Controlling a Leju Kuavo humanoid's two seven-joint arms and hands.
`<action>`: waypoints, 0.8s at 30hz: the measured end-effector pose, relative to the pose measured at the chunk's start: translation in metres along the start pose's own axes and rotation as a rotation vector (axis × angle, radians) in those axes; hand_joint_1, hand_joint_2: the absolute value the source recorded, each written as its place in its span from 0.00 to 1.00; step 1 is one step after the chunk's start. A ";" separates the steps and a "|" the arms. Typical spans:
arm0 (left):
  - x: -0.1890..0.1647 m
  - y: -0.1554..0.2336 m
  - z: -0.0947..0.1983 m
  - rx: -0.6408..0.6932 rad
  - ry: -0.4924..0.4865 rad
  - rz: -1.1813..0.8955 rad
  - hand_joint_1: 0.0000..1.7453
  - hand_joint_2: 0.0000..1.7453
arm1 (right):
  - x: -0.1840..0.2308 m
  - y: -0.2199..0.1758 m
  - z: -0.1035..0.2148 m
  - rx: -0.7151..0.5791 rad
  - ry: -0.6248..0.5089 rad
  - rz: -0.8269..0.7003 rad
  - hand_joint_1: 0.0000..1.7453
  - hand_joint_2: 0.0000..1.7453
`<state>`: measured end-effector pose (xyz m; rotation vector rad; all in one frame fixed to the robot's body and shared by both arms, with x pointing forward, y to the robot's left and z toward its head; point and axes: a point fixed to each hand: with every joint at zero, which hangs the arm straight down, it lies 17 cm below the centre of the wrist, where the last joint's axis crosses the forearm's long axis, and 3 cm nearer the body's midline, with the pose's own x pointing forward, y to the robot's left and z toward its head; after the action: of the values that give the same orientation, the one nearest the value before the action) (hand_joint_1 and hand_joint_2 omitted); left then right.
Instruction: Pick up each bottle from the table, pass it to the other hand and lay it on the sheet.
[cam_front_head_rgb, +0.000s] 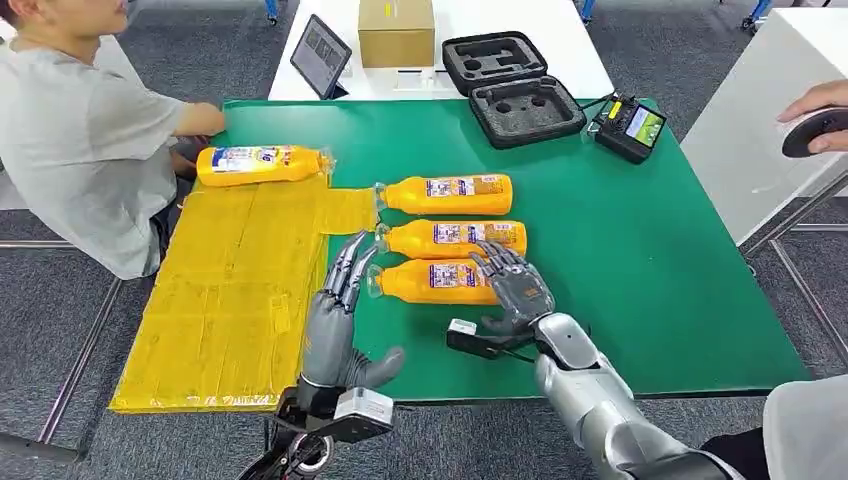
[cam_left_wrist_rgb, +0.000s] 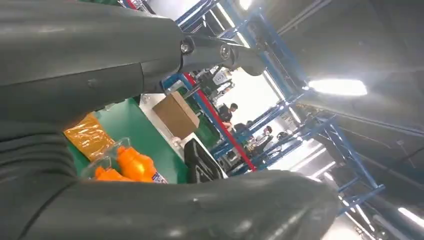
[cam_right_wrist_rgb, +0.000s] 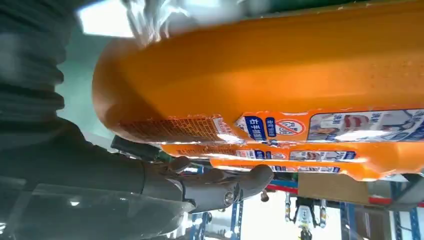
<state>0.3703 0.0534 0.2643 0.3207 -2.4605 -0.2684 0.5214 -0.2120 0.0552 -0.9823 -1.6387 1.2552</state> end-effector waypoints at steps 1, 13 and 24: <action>0.000 0.000 0.000 0.001 0.000 0.000 0.00 0.00 | 0.000 0.001 0.000 0.002 0.001 -0.002 0.00 1.00; 0.001 -0.001 -0.001 0.001 -0.001 0.001 0.00 0.00 | 0.008 0.014 -0.001 0.061 0.000 -0.055 0.00 1.00; -0.001 -0.001 -0.005 0.006 -0.001 0.005 0.00 0.00 | 0.013 0.020 -0.006 0.113 -0.006 -0.100 0.87 1.00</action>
<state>0.3738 0.0526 0.2675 0.3168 -2.4632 -0.2596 0.5243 -0.1944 0.0384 -0.8188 -1.5835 1.2695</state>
